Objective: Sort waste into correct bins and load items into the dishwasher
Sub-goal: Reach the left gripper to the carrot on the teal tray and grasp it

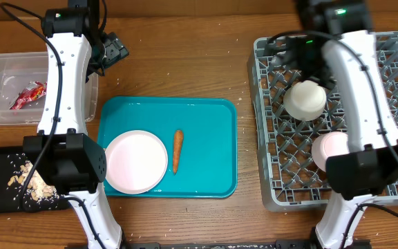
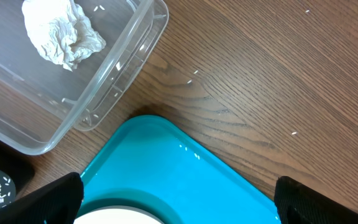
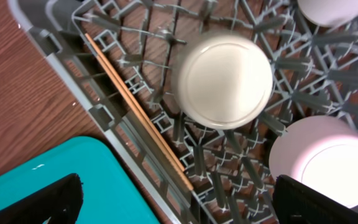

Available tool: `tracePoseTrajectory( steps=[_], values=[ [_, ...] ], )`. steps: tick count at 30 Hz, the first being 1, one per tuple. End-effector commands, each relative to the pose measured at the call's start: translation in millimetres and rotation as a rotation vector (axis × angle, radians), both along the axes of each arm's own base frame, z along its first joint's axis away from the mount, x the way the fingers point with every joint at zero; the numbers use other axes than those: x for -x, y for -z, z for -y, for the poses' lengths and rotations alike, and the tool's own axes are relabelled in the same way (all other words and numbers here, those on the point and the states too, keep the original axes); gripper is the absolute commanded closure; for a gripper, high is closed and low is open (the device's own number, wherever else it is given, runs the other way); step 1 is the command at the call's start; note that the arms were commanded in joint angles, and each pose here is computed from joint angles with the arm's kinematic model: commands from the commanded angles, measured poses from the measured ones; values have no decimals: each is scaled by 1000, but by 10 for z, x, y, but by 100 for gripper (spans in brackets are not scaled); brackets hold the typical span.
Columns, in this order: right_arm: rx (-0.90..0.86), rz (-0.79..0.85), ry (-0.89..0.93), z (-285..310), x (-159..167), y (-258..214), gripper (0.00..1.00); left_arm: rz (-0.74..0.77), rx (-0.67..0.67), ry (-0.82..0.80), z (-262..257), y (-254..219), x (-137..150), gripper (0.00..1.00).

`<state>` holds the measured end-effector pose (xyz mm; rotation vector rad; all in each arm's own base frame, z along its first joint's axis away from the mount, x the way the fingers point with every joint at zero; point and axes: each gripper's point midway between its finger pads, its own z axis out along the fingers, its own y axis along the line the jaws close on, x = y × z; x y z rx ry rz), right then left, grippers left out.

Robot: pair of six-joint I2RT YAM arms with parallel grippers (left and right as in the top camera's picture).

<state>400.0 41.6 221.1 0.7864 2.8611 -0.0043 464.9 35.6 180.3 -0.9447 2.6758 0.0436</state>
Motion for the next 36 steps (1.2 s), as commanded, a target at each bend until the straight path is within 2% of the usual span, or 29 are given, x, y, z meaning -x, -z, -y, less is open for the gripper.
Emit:
tracePoseTrajectory(
  steps=[1, 11, 16, 18, 22, 25, 28, 30, 34, 36],
  values=[
    [-147, -10, -26, -83, 59, -48, 0, 40, 3, -3, 34, -169, 24, 0],
    [-144, 1, 21, 101, 24, -50, 0, 40, 14, 0, 54, -167, 24, 0],
    [-147, 58, 16, 95, -112, -78, 0, 46, 32, -6, 81, -167, 13, 0],
    [-148, 81, 15, 93, -168, -92, 0, 26, 131, 21, 257, -144, 58, 0],
    [-150, 112, 13, 89, -243, -113, 0, -56, 435, 166, 909, -139, 256, 0],
    [-150, 113, 12, 89, -244, -113, 0, -116, 475, 342, 1263, -85, 418, 0],
    [-150, 113, 12, 89, -244, -113, 0, -228, 396, 506, 1539, 77, 700, 0],
    [-150, 113, 12, 89, -244, -113, 0, -294, 280, 551, 1586, 203, 836, 0],
    [-150, 113, 12, 89, -244, -113, 0, -353, -13, 615, 1523, 402, 909, 0],
    [-150, 113, 12, 89, -244, -113, 0, -353, -82, 646, 1571, 461, 914, 0]
  ],
)
